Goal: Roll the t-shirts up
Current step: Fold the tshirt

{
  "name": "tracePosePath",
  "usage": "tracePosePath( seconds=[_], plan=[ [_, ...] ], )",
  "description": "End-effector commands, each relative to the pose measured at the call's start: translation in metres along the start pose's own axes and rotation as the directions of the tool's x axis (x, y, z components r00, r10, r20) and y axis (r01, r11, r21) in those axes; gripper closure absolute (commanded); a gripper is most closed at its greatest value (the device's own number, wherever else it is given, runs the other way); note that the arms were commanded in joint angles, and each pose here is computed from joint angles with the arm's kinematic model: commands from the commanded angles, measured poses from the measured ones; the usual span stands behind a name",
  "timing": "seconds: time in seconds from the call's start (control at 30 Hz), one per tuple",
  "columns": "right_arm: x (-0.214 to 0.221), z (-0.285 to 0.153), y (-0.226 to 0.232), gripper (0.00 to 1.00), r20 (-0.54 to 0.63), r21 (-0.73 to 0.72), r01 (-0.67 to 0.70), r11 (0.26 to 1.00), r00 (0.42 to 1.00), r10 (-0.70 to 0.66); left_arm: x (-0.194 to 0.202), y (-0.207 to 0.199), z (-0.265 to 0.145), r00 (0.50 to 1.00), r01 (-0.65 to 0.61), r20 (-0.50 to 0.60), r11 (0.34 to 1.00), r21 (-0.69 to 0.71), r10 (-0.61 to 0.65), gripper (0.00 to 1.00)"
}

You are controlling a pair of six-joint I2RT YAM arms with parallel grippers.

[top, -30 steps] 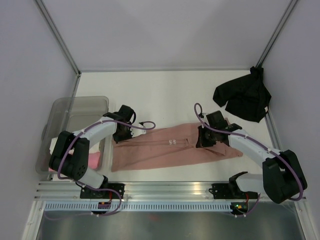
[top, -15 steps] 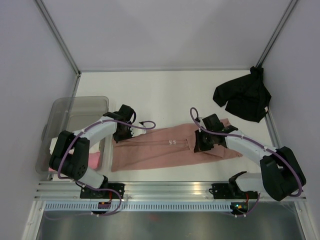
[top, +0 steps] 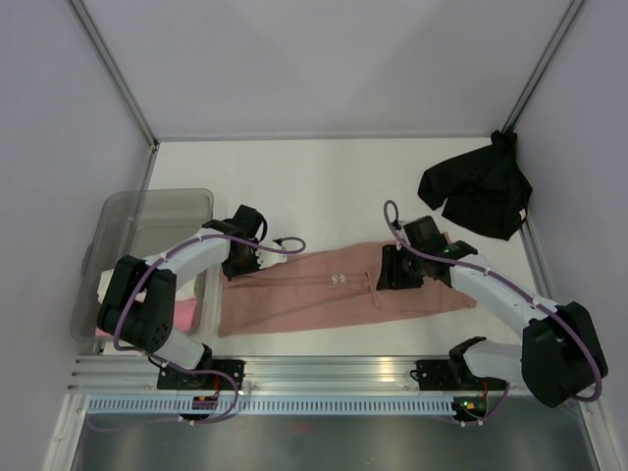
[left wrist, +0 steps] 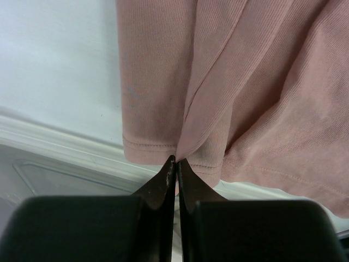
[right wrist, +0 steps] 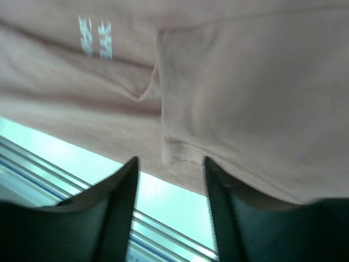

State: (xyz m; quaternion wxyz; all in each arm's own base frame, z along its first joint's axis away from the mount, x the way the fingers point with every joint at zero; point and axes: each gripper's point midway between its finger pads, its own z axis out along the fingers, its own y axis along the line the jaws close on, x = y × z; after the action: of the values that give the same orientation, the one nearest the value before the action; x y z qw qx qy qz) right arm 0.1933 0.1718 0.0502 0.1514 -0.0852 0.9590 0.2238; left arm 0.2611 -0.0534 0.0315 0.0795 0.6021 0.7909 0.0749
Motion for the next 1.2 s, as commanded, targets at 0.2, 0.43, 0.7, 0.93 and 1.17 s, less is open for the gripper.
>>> tracePosePath(
  seconds=[0.2, 0.43, 0.7, 0.93, 1.17],
  plan=[
    [-0.042, -0.069, -0.124, 0.68, 0.324, 0.277, -0.575, 0.770, 0.810, 0.488, -0.007, 0.007, -0.009, 0.999, 0.039, 0.025, 0.998, -0.039, -0.038, 0.93],
    [-0.041, -0.066, -0.152, 0.62, 0.328, 0.324, -0.622, 0.713, 0.781, 0.532, -0.009, 0.001, -0.008, 0.999, 0.039, 0.024, 0.999, -0.034, -0.038, 0.92],
    [-0.017, -0.041, -0.157, 0.56, 0.280, 0.324, -0.624, 0.711, 0.781, 0.559, -0.009, 0.001, -0.008, 0.999, 0.037, 0.024, 0.999, -0.032, -0.037, 0.92],
    [-0.017, -0.035, -0.153, 0.75, 0.277, 0.290, -0.627, 0.723, 0.778, 0.564, -0.008, 0.001, -0.008, 0.999, 0.038, 0.023, 0.999, -0.035, -0.037, 0.93],
    [-0.009, -0.045, -0.159, 1.00, 0.296, 0.349, -0.644, 0.681, 0.765, 0.572, -0.014, -0.008, -0.014, 0.998, 0.044, 0.050, 0.998, -0.049, -0.041, 0.94]
  ],
)
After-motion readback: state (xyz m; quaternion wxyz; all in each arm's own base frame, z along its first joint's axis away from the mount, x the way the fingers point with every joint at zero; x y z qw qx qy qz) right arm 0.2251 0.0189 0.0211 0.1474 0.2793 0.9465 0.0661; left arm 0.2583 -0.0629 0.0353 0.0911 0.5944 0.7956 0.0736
